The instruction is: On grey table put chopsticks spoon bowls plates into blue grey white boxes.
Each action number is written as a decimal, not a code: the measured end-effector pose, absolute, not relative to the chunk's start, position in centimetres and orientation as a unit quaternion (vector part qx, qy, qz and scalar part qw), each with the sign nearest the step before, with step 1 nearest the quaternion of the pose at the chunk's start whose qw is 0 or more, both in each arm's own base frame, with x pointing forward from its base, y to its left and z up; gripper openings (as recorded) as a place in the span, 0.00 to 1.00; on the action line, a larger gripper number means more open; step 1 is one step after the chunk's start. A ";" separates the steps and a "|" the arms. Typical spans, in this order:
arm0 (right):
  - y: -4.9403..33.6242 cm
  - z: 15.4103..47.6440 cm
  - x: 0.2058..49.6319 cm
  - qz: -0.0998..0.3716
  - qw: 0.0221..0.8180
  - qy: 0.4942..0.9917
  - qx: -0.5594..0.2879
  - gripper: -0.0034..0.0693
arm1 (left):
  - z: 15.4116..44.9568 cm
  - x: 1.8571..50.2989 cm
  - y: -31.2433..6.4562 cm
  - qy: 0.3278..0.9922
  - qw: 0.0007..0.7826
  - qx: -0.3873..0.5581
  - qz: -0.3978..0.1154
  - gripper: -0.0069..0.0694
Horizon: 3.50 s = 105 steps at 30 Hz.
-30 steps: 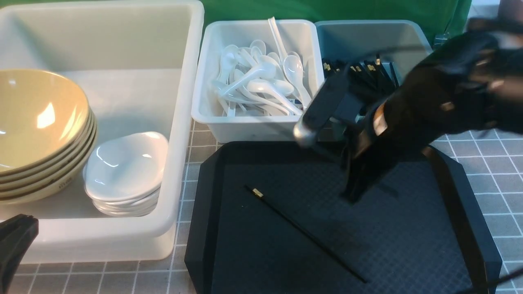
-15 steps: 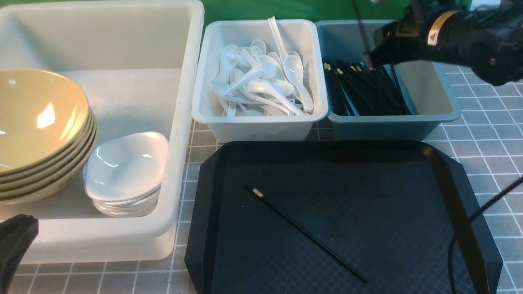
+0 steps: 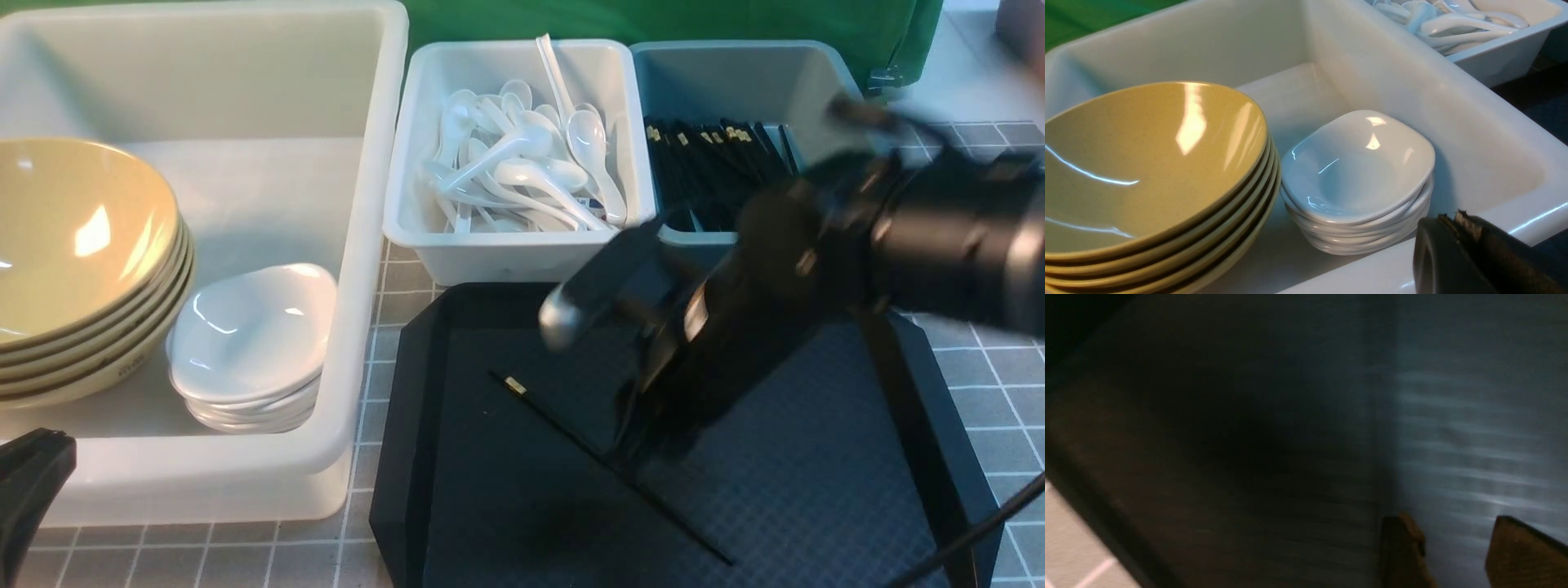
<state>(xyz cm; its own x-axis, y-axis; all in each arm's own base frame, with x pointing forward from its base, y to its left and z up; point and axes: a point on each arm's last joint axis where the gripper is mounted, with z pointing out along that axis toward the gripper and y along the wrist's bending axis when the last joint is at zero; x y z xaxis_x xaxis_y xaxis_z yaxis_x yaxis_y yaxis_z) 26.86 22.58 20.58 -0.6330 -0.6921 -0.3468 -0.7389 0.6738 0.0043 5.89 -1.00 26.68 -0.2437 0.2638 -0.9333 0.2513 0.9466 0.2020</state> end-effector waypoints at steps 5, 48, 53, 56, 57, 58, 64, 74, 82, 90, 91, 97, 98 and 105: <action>24.3 17.8 27.0 0.075 0.163 0.894 -0.410 0.49 | 26.7 5.9 -1.0 0.789 0.593 0.163 0.005 0.08; 10.2 38.9 32.4 0.041 0.568 0.802 -0.181 0.22 | 26.7 5.9 -0.9 0.788 0.594 0.163 0.010 0.08; 9.3 43.1 23.9 0.061 0.652 0.728 -0.204 0.09 | 26.7 5.9 -0.9 0.789 0.594 0.159 0.008 0.08; 8.4 42.2 20.4 0.072 0.668 0.711 -0.206 0.09 | 26.7 5.9 -0.9 0.789 0.594 0.159 0.007 0.08; 8.0 40.5 19.1 0.080 0.661 0.718 -0.202 0.09 | 26.7 5.9 -0.9 0.789 0.594 0.159 0.007 0.08; 7.7 39.6 18.2 0.085 0.658 0.721 -0.198 0.09 | 26.7 5.9 -0.9 0.789 0.594 0.159 0.007 0.08; 6.4 29.9 15.1 0.091 0.567 0.795 -0.196 0.09 | 26.7 5.9 -0.9 0.789 0.594 0.159 0.007 0.08; 5.4 21.3 12.6 0.084 0.455 0.866 -0.190 0.09 | 26.7 5.9 -0.9 0.789 0.593 0.159 0.007 0.08; 3.8 20.3 10.4 0.094 0.571 0.801 -0.154 0.09 | 26.7 5.9 -0.9 0.789 0.593 0.159 0.008 0.08; 1.6 20.4 7.6 0.053 0.700 0.706 -0.092 0.09 | 26.7 5.9 -0.9 0.789 0.593 0.159 0.008 0.08; 1.3 20.3 7.3 0.044 0.701 0.707 -0.083 0.09 | 26.7 5.9 -0.9 0.789 0.593 0.159 0.008 0.08; 0.3 19.2 5.8 0.002 0.681 0.732 -0.040 0.09 | 26.7 5.9 -0.9 0.789 0.593 0.159 0.008 0.08; 0.2 18.8 5.7 -0.004 0.668 0.744 -0.034 0.09 | 26.7 5.9 -0.9 0.789 0.594 0.159 0.008 0.08; 0.0 17.6 5.4 -0.015 0.615 0.788 -0.018 0.09 | 26.7 5.9 -1.0 0.791 0.592 0.158 0.004 0.08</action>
<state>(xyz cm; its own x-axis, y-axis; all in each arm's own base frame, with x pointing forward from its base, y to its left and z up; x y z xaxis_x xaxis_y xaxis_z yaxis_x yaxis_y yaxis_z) 5.40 -0.04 17.60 -0.2426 -0.0464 -0.9690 -0.0096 0.9989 -0.0454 5.90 -0.95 26.65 -0.2505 0.2541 -0.9342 0.2443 0.9503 0.1930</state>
